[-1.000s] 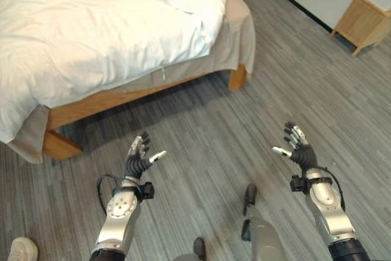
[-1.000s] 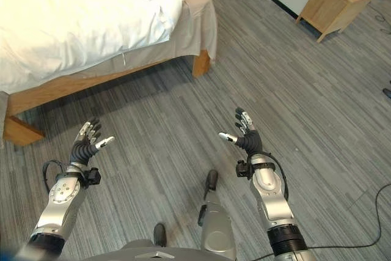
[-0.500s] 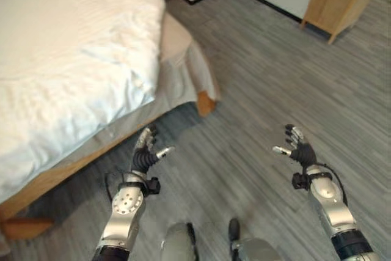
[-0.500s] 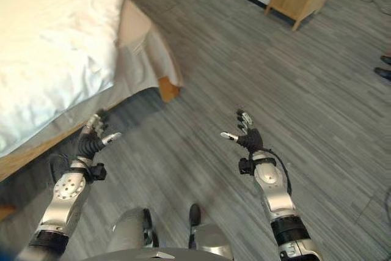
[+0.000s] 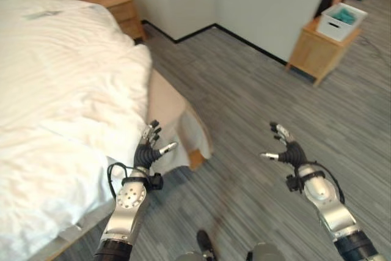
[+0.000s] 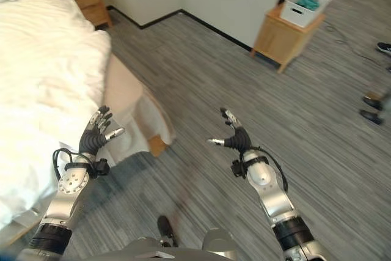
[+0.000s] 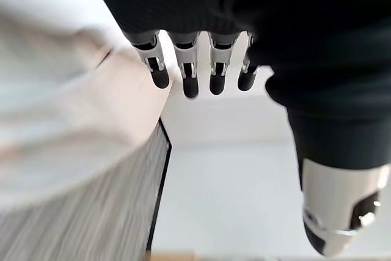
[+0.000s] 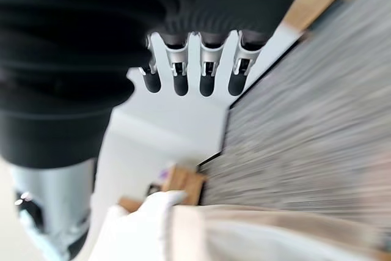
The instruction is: Making the bed.
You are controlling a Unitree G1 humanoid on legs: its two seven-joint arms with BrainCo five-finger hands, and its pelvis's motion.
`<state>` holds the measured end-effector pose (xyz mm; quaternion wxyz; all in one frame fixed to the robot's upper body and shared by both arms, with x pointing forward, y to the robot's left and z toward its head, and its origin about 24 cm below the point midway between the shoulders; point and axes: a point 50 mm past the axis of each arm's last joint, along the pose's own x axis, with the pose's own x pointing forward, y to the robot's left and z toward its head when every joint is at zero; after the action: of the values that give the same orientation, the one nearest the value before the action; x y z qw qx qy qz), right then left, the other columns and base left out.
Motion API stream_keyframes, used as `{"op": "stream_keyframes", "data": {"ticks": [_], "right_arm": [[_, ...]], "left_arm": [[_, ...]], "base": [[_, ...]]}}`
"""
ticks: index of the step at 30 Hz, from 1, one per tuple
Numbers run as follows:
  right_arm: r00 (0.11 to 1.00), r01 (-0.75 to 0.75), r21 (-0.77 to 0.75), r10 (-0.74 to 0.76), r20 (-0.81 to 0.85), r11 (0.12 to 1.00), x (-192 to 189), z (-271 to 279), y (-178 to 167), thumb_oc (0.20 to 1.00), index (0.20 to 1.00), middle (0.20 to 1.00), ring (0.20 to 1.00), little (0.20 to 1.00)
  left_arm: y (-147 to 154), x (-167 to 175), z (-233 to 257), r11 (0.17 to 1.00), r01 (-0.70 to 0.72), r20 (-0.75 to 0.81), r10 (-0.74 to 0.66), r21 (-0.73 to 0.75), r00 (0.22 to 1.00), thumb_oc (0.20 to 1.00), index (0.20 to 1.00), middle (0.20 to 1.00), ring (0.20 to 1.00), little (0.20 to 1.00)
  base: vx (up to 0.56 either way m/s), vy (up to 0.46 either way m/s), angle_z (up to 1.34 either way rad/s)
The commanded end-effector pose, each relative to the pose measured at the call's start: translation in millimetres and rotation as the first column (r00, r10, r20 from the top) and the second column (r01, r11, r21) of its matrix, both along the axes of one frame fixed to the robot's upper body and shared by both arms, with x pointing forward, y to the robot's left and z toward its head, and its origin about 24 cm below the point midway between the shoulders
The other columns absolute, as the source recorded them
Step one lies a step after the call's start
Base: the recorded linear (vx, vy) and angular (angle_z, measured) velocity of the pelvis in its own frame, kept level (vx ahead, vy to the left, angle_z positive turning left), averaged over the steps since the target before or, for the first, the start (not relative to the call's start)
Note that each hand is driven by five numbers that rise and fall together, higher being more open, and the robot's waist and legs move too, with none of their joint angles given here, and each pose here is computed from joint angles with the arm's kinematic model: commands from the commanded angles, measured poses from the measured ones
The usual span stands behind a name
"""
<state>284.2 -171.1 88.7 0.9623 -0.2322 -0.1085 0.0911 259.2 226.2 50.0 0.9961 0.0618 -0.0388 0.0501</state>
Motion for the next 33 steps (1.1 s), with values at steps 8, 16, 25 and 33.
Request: {"op": "stream_keyframes", "data": {"ticks": [8, 16, 25, 33], "right_arm": [[0.884, 0.03, -0.005, -0.025, 0.466, 1.0, 27, 116, 6, 1.0, 1.0, 1.0, 1.0, 1.0], [0.859, 0.049, 0.002, -0.043, 0.511, 0.999, 42, 134, 17, 1.0, 1.0, 1.0, 1.0, 1.0], [0.921, 0.12, 0.057, -0.132, 0.366, 0.991, 40, 90, 0, 1.0, 1.0, 1.0, 1.0, 1.0], [0.932, 0.363, -0.106, -0.359, 0.058, 0.926, -15, -15, -62, 1.0, 1.0, 1.0, 1.0, 1.0]], "left_arm": [[10, 1, 15, 0.995, 0.069, 0.038, -0.072, 0.076, 0.997, 1.0, 1.0, 1.0, 1.0, 1.0], [3, 1, 8, 0.996, 0.07, 0.021, -0.071, 0.059, 0.997, 1.0, 1.0, 1.0, 1.0, 1.0], [27, 13, 52, 0.95, -0.13, 0.189, 0.077, 0.285, 0.979, 1.0, 1.0, 1.0, 1.0, 1.0], [77, 32, 171, 0.165, -0.499, 0.482, 0.132, 0.851, 0.866, 1.0, 1.0, 1.0, 1.0, 1.0]], "base": [[0.34, -0.074, 1.41], [0.14, -0.055, 0.6], [0.04, -0.035, 0.06], [0.03, 0.005, -0.04]]}}
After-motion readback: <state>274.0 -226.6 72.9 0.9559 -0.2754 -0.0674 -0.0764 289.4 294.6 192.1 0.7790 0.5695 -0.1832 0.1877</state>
